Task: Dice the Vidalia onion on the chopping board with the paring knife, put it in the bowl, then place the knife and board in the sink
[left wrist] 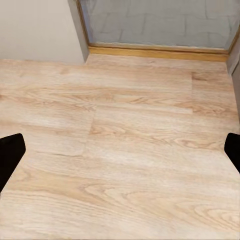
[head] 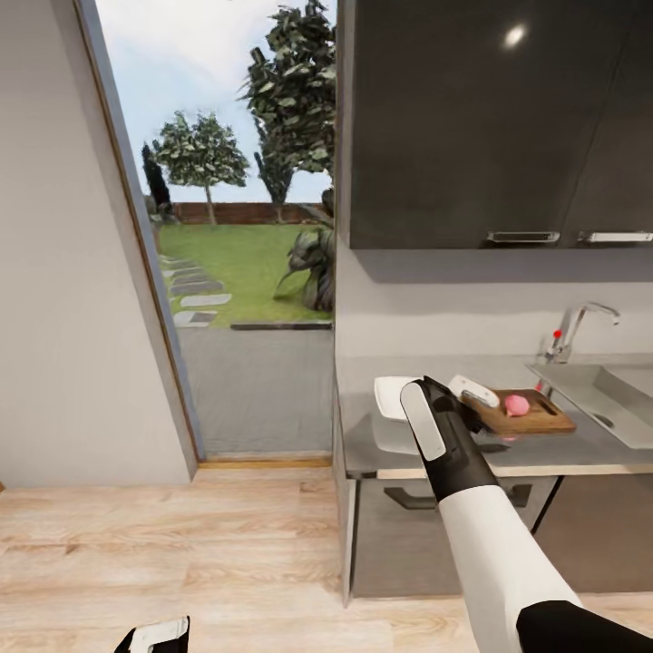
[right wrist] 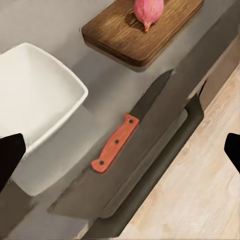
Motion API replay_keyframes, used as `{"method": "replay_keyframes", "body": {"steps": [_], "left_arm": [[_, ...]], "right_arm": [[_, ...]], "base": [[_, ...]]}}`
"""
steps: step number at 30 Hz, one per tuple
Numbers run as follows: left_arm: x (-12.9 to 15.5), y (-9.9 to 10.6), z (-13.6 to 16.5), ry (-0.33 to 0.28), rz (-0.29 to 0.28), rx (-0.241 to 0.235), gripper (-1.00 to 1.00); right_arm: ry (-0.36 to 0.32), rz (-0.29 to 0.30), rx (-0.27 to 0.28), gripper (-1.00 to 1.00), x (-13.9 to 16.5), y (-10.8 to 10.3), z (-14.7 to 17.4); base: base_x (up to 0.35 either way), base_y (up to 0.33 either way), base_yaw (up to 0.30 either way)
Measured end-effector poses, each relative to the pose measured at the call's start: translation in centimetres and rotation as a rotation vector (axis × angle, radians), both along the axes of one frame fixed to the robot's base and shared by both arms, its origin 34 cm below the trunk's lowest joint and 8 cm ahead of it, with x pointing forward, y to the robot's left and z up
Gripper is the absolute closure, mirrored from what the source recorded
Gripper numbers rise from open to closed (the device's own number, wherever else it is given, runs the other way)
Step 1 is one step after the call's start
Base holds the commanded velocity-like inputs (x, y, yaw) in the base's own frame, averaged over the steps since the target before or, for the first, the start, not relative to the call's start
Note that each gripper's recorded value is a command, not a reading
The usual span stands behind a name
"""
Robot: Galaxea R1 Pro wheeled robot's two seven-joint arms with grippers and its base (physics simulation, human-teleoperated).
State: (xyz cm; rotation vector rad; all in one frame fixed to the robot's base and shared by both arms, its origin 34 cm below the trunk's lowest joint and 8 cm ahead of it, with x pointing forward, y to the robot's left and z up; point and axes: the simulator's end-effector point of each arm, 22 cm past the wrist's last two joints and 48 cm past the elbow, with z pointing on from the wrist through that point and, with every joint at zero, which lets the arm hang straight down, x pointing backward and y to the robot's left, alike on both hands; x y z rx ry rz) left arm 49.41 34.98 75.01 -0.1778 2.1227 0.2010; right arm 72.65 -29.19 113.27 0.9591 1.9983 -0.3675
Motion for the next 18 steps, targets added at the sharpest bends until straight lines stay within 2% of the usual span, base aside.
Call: {"method": "replay_keyframes", "body": {"steps": [14,18], "left_arm": [[-0.1,-0.1,-0.2,0.004,0.000,-0.001,-1.00],[-0.2,-0.1,-0.3,0.007,-0.001,-0.001,-1.00]], "right_arm": [[0.014,-0.001,-0.002,-1.00,0.0,0.0,-0.8],[0.017,0.001,-0.002,-1.00,0.1,0.0,-1.0]], "base": [[0.070,0.008,0.000],[0.080,-0.071,0.000]]}}
